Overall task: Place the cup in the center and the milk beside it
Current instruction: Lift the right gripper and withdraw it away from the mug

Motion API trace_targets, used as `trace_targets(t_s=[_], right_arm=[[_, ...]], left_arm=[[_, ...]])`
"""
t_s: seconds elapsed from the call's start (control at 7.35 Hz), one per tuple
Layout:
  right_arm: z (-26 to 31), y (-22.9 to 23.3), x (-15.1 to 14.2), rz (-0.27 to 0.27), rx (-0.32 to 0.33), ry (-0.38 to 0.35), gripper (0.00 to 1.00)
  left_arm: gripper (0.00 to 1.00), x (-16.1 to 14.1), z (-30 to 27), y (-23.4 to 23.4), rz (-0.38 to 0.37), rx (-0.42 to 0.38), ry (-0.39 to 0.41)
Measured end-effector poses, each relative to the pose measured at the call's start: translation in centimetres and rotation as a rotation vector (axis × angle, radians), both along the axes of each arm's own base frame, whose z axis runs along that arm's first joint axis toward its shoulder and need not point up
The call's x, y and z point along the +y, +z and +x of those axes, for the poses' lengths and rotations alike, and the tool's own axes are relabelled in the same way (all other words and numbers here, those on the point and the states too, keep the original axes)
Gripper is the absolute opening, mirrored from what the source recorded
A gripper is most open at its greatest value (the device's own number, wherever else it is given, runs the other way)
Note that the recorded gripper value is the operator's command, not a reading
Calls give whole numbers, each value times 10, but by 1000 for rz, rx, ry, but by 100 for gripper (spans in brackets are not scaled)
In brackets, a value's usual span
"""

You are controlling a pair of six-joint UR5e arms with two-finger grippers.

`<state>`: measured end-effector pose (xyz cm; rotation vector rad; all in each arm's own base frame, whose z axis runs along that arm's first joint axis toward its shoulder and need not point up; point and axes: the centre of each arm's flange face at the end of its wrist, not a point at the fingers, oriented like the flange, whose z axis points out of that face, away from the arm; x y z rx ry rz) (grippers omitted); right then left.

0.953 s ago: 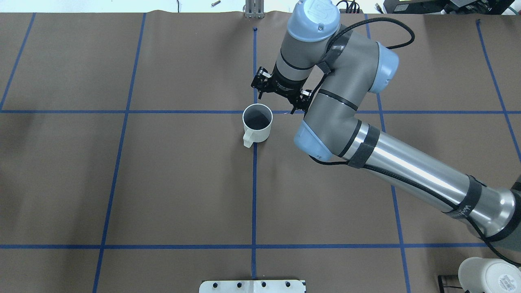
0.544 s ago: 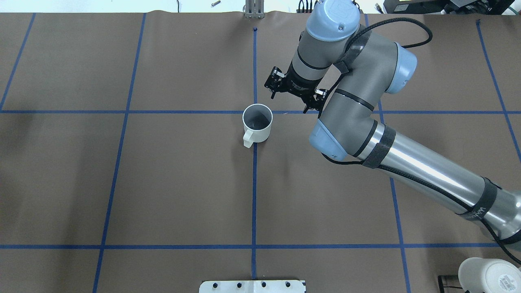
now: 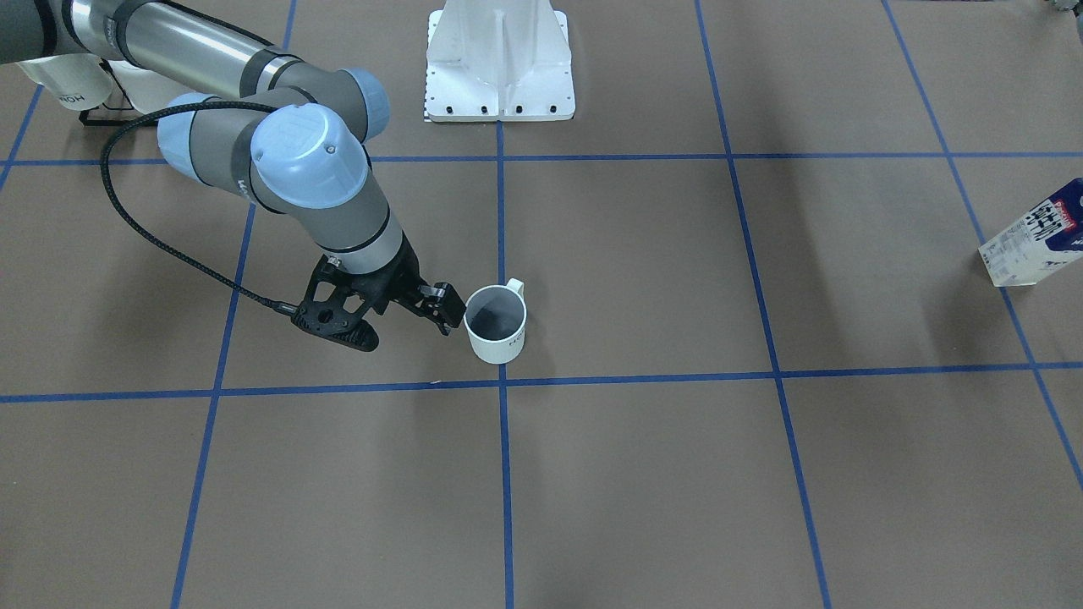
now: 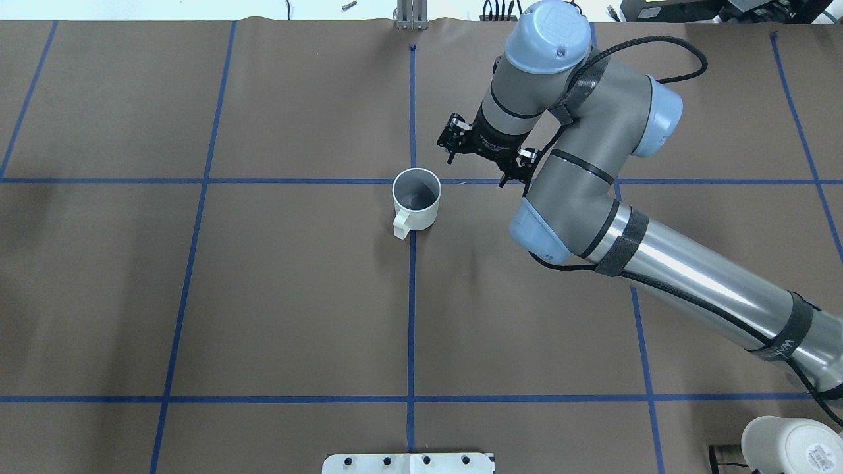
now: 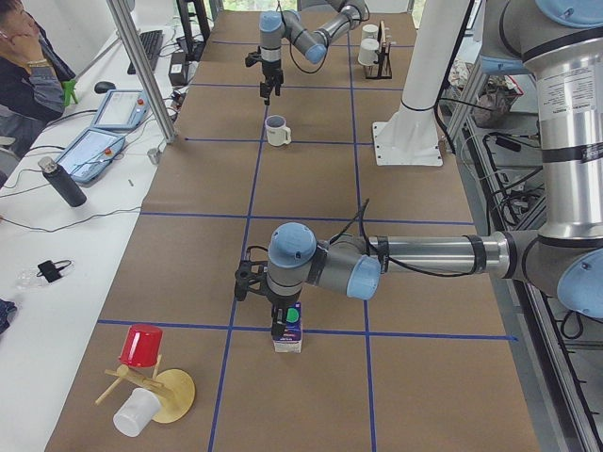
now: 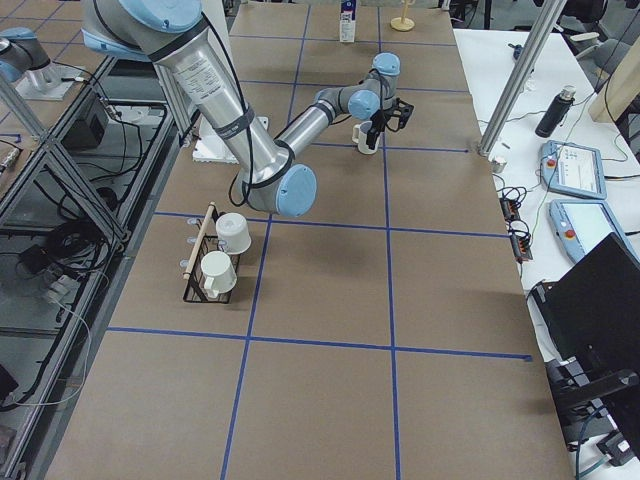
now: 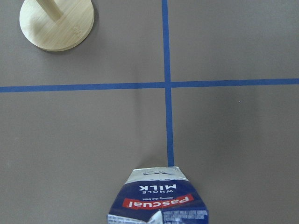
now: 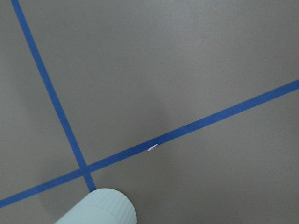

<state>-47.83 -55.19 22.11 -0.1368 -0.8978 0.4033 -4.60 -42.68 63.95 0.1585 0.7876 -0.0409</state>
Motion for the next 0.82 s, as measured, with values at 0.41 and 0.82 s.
trace_targets(t_s=[0.41, 0.82], right_arm=[[-1, 10, 2, -8, 10, -2, 100], [-4, 12, 5, -6, 16, -3, 100]], left_arm=[[98, -1, 1, 1, -25, 8, -21], [98, -1, 2, 9, -45, 7, -23]])
